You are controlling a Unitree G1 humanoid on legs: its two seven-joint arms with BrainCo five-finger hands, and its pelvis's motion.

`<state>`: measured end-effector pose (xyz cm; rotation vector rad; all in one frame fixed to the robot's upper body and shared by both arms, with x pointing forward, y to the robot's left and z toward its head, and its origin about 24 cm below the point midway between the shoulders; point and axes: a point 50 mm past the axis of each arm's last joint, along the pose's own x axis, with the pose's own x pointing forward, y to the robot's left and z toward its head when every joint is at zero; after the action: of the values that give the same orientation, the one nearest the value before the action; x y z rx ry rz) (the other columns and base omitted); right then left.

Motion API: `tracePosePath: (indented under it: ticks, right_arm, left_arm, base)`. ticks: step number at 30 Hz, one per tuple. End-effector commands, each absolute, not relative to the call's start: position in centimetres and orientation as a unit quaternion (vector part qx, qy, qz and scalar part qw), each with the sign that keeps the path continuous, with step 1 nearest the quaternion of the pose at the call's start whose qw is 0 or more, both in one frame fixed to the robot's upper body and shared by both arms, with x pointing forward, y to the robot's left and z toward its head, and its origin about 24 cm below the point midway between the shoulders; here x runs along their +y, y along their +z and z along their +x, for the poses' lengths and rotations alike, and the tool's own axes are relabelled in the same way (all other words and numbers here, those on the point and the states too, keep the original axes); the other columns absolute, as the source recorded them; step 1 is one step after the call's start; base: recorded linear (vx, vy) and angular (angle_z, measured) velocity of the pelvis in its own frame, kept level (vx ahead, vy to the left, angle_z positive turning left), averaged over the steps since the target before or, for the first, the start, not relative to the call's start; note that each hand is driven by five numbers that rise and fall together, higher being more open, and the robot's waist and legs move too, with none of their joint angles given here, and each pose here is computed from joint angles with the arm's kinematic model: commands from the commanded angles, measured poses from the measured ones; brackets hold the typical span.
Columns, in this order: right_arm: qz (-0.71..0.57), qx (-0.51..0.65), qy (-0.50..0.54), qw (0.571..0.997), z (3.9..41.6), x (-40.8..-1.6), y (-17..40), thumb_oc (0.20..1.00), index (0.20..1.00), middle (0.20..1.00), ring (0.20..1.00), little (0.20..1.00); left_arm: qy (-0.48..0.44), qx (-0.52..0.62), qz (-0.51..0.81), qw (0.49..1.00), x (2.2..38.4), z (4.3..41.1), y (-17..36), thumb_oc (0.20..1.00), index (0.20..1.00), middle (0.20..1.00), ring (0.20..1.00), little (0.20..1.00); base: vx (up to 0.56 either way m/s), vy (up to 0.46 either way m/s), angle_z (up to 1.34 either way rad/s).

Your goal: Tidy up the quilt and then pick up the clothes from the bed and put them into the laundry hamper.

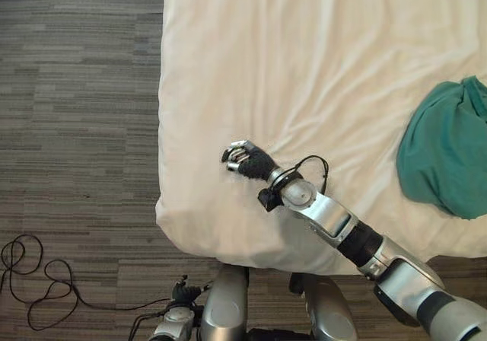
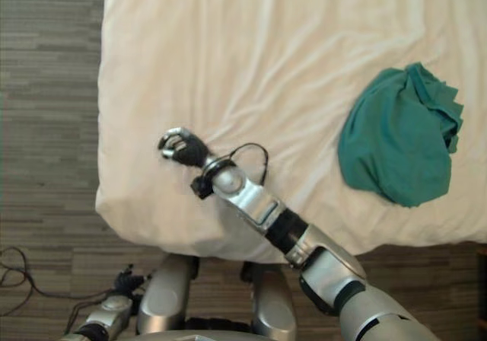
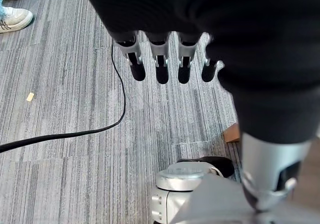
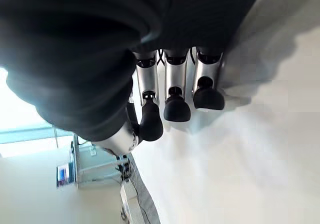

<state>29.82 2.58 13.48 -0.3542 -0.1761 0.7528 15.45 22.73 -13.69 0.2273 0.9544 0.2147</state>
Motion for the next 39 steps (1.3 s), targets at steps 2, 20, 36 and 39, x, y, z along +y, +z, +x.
tracePosePath:
  ticks: [2, 20, 36, 39]
  right_arm:
    - [-0.219, -0.101, 0.459, 0.855, 26.6, 5.7, 13.2, 0.200, 0.200, 0.200, 0.200, 0.200]
    - [-0.119, -0.305, 0.440, 0.836, 24.1, 4.4, 19.4, 0.200, 0.200, 0.200, 0.200, 0.200]
    - [-0.194, -0.069, 0.201, 0.958, 32.3, -2.9, 12.4, 0.200, 0.200, 0.200, 0.200, 0.200]
    - [-0.233, 0.015, 0.155, 0.960, 33.5, -5.2, 7.7, 0.200, 0.200, 0.200, 0.200, 0.200]
  left_arm:
    - [0.104, 0.438, 0.097, 0.888, 21.9, 15.6, -13.6, 1.000, 1.000, 1.000, 1.000, 1.000]
    - [0.141, 0.488, 0.161, 0.846, 24.0, 14.9, -14.1, 1.000, 1.000, 1.000, 1.000, 1.000]
    - [0.093, 0.476, 0.203, 0.851, 22.7, 16.7, -13.7, 1.000, 1.000, 1.000, 1.000, 1.000]
    - [0.078, 0.471, 0.202, 0.855, 22.0, 16.9, -13.7, 1.000, 1.000, 1.000, 1.000, 1.000]
  base:
    - [-0.06, -0.009, 0.03]
    - [-0.01, -0.038, -0.05]
    - [0.02, -0.017, -0.12]
    - [-0.11, 0.042, 0.02]
